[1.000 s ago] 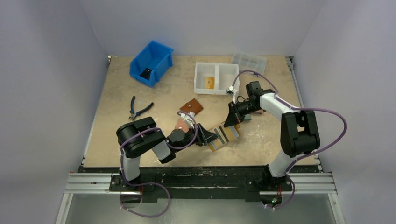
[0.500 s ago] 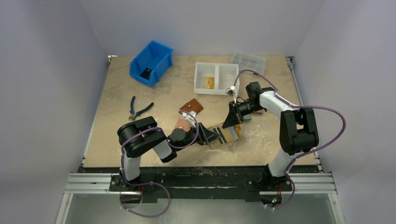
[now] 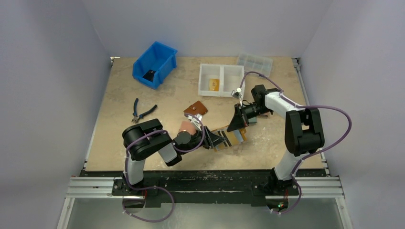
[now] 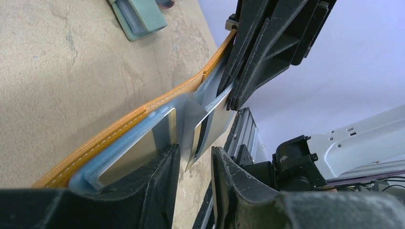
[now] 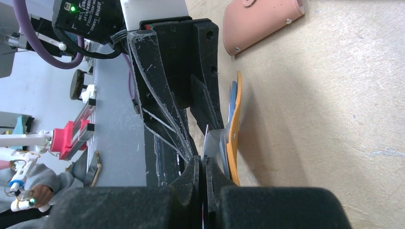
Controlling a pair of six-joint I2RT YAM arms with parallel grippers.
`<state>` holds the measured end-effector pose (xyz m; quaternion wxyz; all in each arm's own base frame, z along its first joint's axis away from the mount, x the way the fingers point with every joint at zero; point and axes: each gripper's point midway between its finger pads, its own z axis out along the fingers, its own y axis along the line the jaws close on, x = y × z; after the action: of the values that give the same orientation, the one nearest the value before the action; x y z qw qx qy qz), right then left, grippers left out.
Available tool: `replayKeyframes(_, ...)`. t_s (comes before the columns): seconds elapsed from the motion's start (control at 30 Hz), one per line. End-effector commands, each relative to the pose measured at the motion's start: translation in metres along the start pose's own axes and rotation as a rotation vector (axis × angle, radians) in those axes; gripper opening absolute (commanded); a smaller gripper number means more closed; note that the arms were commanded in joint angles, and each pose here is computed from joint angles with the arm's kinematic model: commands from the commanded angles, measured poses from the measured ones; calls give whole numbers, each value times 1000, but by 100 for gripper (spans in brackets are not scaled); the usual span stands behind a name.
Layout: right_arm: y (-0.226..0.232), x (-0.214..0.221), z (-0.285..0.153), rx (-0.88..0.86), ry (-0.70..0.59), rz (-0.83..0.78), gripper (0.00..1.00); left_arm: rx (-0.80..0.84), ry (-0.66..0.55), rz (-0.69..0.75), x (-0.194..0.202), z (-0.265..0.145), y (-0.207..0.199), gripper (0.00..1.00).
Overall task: Take the credit cards out of the card holder
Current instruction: Remove the credit card from the card holder.
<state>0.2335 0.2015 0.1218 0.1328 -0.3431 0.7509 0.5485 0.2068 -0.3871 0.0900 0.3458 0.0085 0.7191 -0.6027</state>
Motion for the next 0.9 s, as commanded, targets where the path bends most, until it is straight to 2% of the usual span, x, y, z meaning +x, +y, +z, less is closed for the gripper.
replayKeyframes(0.0,14,-13,-1,-63,-40,-8,0,199,-117,62,-27,2,-47,33)
replayKeyframes(0.7,9,-9,0,-61,-23,3,0,285,-149,102,-34,-1,-68,28)
replayKeyframes(0.8,9,-9,0,-60,-24,2,0,283,-148,101,-33,0,-67,22)
replayKeyframes(0.87,9,-8,0,-62,-23,3,0,287,-144,101,-33,1,-68,11)
